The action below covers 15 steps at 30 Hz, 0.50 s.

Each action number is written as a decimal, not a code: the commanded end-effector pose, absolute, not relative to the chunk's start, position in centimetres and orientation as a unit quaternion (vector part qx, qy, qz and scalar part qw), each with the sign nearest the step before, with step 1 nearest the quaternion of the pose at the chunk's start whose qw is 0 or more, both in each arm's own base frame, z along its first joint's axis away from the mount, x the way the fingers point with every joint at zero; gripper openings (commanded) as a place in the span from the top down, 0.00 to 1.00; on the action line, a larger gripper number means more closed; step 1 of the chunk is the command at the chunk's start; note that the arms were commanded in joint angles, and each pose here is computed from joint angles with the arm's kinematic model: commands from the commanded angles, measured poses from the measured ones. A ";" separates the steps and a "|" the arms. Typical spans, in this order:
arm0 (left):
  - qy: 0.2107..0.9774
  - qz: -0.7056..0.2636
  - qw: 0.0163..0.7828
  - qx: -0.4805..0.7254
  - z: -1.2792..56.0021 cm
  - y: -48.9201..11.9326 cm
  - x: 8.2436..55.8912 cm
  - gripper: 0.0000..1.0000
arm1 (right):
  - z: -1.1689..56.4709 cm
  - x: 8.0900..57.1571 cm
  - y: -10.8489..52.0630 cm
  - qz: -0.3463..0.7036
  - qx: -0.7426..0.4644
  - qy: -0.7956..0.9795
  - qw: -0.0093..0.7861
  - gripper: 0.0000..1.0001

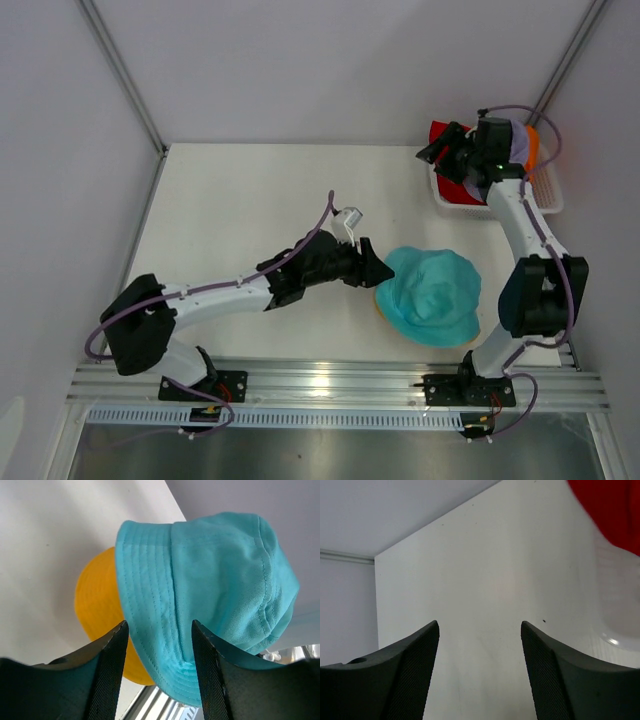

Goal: Stack the hats

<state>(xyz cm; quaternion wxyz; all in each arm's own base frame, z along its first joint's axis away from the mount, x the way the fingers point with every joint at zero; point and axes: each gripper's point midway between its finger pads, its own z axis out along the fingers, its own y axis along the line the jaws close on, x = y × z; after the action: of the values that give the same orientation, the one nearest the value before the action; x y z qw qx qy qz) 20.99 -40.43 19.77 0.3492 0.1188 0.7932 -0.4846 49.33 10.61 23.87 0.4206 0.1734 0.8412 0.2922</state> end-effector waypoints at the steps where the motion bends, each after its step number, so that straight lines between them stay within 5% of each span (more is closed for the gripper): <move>1: 0.771 -0.525 0.330 0.149 21.2 -42.8 20.4 0.43 | 29.3 45.7 5.9 0.265 0.189 0.823 0.467 0.30; 5: 0.774 -0.537 0.297 0.158 20.4 -44.4 20.0 0.48 | 30.2 40.9 1.9 0.248 0.229 0.809 0.481 0.25; 10: 0.798 -0.514 0.298 0.104 19.5 -44.3 21.1 0.99 | 27.8 35.0 0.1 0.221 0.252 0.820 0.464 0.19; 15: 0.799 -0.500 0.328 0.060 20.0 -42.7 22.2 0.99 | 25.8 31.5 0.4 0.220 0.249 0.835 0.437 0.17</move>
<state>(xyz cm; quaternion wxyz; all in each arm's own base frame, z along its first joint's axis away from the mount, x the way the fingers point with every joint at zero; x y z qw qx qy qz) 20.95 -43.45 17.44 0.2902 0.1010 0.8122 -0.4958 33.42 -0.10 28.85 0.4852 0.2554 0.8062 0.2223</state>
